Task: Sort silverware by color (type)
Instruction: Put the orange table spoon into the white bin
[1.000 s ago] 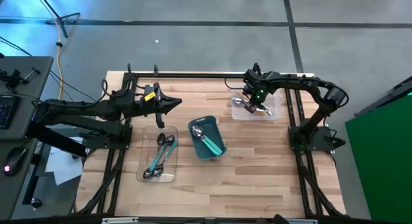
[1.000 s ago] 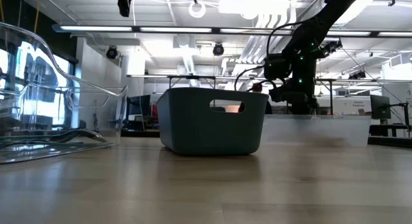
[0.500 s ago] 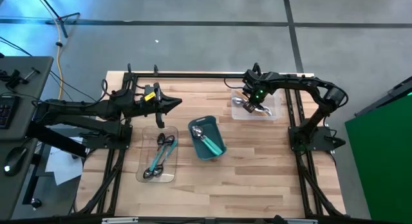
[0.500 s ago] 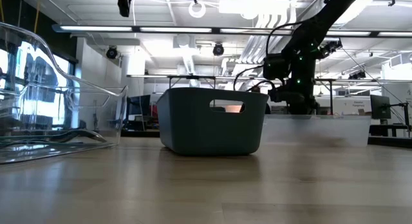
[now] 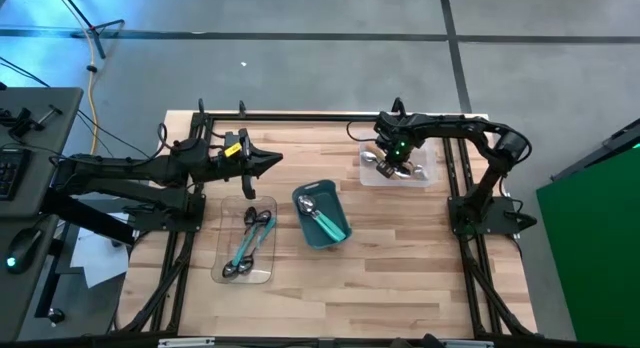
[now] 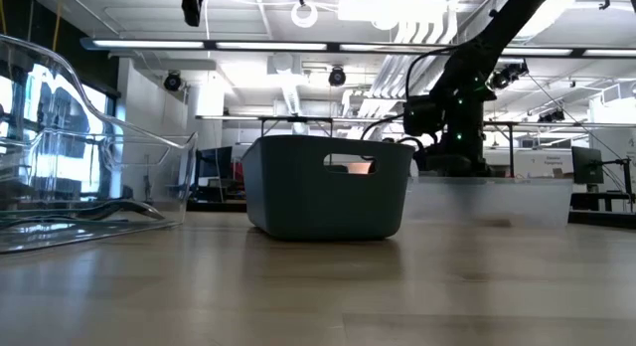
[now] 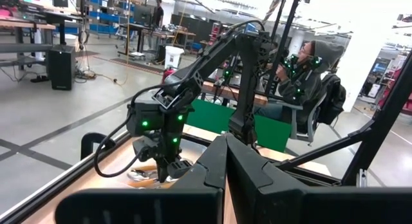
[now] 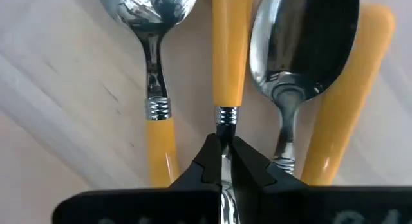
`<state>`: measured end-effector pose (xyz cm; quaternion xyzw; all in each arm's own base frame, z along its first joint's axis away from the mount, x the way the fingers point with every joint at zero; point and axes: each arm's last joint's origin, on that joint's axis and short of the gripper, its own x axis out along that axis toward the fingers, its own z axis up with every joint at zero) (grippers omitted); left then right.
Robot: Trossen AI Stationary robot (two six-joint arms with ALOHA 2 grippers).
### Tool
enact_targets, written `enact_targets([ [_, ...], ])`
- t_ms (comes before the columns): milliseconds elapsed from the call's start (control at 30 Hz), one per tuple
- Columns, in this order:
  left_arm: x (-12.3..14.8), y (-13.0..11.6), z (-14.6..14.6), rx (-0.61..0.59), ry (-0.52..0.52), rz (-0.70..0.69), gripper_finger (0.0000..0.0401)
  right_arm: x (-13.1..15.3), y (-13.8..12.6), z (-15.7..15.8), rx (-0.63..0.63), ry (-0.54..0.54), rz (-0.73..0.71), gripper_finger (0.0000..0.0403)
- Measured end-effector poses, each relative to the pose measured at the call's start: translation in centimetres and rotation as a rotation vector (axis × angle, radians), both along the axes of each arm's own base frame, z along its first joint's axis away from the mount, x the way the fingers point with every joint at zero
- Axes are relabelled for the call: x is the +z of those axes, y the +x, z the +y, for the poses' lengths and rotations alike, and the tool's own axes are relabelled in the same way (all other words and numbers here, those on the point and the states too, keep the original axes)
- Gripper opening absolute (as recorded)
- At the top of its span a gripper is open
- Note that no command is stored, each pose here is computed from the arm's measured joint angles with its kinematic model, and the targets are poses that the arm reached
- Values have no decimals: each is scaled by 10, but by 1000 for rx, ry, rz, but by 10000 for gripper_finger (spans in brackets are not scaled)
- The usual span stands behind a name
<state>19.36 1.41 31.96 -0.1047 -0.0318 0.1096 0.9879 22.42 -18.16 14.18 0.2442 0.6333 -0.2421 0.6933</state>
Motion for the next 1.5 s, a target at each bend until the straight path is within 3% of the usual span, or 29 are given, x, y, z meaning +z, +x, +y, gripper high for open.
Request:
enact_targets([
  [300,0,0,0,0,1,2,0,0,0,0,-6,-7,0,5],
  [667,-2,0,0,0,-1,26,0,-1,0,-1,-7,-10,3,56],
  [1100,-2,0,0,0,-2,24,0,-1,0,0,-7,1,-5,64],
  [1500,-2,0,0,-1,-27,17,0,-1,0,0,-11,10,3,160],
])
